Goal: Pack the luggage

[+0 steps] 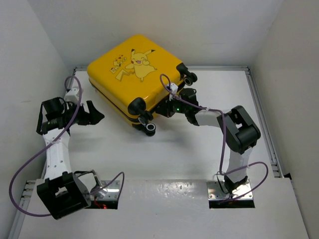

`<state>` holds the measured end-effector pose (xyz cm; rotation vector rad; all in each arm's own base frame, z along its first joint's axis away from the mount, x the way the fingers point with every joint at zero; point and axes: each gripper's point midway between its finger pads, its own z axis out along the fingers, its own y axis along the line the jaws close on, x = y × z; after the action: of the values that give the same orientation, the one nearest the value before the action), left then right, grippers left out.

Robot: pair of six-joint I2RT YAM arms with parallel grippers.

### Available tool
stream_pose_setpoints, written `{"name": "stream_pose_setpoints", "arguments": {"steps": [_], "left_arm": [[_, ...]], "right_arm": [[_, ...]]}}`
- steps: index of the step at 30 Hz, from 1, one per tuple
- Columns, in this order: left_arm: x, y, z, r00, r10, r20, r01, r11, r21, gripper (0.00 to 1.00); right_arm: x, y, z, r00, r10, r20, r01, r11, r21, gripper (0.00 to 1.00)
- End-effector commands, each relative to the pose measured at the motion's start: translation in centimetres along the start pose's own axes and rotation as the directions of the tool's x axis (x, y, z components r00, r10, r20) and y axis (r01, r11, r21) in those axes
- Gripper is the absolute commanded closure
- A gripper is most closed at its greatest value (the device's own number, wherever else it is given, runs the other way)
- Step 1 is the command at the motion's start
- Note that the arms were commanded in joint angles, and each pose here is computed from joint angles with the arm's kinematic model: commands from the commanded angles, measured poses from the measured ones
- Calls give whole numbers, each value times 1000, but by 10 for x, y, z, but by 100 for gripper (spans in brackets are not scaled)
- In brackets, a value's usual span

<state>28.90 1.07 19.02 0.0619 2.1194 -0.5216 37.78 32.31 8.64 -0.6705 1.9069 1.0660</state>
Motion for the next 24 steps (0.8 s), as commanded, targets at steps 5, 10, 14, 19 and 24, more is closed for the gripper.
{"name": "stream_pose_setpoints", "arguments": {"steps": [5, 10, 14, 19, 24], "left_arm": [[-16, -86, 10, 996, -43, -74, 57, 977, 206, 13], [-13, -128, 25, 966, -204, -162, 232, 956, 178, 0], [-12, -137, 30, 942, -296, -157, 316, 940, 124, 0], [-11, -127, 40, 914, -377, -153, 385, 923, 26, 0], [-4, -128, 55, 871, -455, -185, 458, 888, -32, 0]], "right_arm": [[-59, 78, 10, 956, -238, 172, 255, 963, -86, 100], [-55, 85, 28, 957, -236, 167, 253, 963, -89, 100], [-65, 96, 50, 951, -244, 188, 264, 960, -93, 100], [-72, 91, 67, 952, -235, 196, 248, 968, -45, 100], [-73, 87, 69, 956, -226, 187, 234, 972, -24, 100]]}}
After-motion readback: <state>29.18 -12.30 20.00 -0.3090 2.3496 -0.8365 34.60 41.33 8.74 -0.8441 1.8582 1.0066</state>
